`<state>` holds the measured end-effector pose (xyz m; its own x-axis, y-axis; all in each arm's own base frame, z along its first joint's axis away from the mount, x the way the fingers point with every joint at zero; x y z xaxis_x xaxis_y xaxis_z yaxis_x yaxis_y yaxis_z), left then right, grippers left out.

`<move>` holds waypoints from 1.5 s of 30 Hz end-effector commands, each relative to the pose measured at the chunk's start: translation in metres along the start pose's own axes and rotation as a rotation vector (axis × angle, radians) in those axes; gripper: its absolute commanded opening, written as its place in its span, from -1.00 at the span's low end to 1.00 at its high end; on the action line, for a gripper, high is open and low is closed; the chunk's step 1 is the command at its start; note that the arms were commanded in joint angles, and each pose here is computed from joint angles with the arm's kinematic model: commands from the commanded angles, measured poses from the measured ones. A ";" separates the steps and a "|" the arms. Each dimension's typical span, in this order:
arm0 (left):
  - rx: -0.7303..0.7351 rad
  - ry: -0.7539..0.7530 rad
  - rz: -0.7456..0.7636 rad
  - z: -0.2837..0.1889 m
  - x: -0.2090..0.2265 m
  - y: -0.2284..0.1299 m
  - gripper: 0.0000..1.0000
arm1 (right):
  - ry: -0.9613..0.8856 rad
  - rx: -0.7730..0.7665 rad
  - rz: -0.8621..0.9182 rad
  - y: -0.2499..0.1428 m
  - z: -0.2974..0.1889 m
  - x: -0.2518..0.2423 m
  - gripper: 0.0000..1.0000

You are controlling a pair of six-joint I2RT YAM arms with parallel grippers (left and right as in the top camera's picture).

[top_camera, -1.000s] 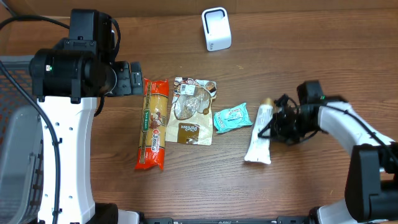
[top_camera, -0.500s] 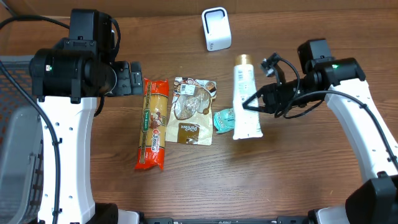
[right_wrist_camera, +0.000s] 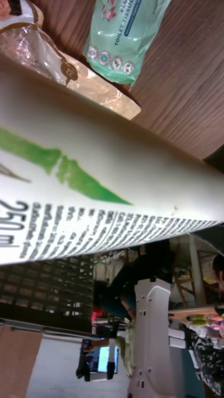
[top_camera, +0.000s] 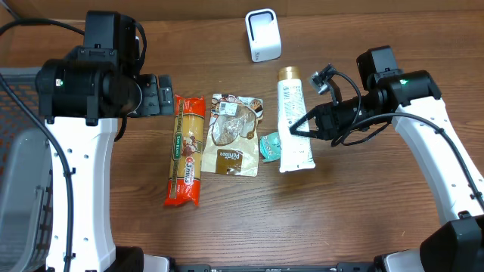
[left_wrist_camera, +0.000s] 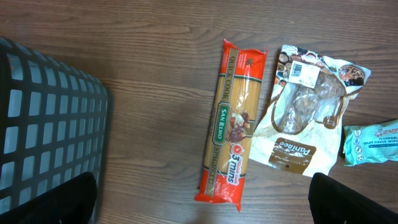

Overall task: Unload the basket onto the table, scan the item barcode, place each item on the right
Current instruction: 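Lift the tube and carry it toward the white scanner, then hold the tube's barcode end in front of the white scanner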

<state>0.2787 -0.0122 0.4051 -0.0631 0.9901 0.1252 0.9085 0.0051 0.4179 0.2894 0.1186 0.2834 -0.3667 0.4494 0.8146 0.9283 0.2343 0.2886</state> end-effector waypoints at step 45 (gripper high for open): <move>-0.005 0.015 -0.023 -0.001 0.003 0.000 0.99 | -1.658 -0.514 -0.943 0.213 0.126 -0.110 -0.93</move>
<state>0.2787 -0.0122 0.4051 -0.0725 0.9900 0.1208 0.9078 0.0153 0.4192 0.5130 0.2259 0.1738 -0.0743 0.7072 -0.7031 0.3118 0.6862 0.6572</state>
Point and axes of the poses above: each gripper's point midway between its finger pads, its own z axis out along the fingers, its own x axis along the line the jaws close on, y = z × x, the point moved 10 cm from there along -z, back along the fingers, and after that the axes turned 6 degrees about z, right-handed, at the moved point
